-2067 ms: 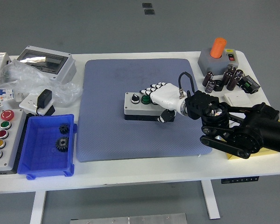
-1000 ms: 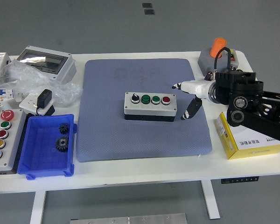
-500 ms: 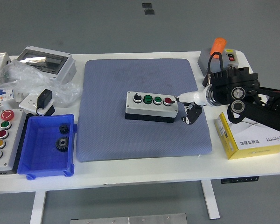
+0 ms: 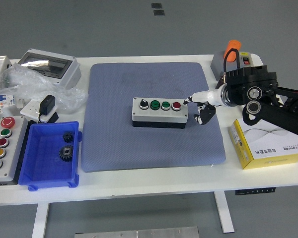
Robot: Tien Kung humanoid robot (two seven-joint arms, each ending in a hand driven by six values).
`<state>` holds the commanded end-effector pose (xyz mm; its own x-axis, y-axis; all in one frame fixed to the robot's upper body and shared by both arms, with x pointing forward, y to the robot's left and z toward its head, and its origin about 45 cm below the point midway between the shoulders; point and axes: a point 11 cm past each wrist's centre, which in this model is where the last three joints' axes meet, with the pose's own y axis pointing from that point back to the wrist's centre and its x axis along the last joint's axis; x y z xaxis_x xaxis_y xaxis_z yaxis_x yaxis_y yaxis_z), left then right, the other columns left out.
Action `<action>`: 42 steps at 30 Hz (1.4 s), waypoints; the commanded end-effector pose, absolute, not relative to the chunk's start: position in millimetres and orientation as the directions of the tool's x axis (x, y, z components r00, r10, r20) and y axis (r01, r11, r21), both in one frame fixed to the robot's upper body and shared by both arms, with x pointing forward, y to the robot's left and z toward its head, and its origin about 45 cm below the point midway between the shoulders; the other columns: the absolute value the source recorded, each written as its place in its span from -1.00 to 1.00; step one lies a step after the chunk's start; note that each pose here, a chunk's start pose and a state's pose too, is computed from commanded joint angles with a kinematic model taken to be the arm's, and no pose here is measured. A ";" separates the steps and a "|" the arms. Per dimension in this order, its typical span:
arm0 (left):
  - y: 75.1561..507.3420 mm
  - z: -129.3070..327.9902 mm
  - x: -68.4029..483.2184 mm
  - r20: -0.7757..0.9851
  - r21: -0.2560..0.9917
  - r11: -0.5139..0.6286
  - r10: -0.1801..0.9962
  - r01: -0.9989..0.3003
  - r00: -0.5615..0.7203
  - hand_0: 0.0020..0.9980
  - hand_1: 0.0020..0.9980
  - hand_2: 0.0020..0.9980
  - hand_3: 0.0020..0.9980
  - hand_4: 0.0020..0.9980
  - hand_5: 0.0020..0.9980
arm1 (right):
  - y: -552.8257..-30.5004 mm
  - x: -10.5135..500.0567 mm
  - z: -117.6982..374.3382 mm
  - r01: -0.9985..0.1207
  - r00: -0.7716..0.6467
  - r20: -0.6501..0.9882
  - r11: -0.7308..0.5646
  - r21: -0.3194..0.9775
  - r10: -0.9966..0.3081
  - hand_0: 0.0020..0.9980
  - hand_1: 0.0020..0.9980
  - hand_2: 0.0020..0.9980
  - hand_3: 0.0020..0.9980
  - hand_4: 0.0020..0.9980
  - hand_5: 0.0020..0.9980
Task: Pick up the button,place it on the desk,press the button,press the button
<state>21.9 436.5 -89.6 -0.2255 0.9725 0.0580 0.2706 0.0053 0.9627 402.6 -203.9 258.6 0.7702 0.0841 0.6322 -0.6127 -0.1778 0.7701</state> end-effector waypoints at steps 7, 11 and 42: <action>435.7 -89.8 22.2 0.055 0.963 0.008 0.973 0.269 -0.226 0.42 0.44 -0.03 0.29 0.87 -0.35 | -199.3 404.4 262.0 -0.619 0.763 0.641 -0.187 0.762 0.083 0.20 -0.09 -0.42 1.00 -0.47 -1.00; 436.0 -89.7 22.8 0.056 0.964 0.007 0.972 0.267 -0.226 0.42 0.44 -0.03 0.29 0.87 -0.35 | -193.9 404.8 261.2 -0.618 0.762 0.641 -0.194 0.762 0.087 0.20 -0.09 -0.42 1.00 -0.47 -1.00; 436.3 -89.7 22.3 0.060 0.964 0.004 0.971 0.267 -0.231 0.41 0.43 -0.06 0.24 0.72 -0.46 | -205.8 404.8 285.1 -0.673 0.728 0.681 -0.269 0.689 -0.079 0.15 -0.14 -0.41 1.00 -0.44 -1.00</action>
<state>22.3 436.3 -89.7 -0.2311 0.9711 0.0600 0.2666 0.0039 0.9638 404.8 -205.8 285.1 0.7281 -0.0789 0.6810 -0.6733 -0.2692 0.6887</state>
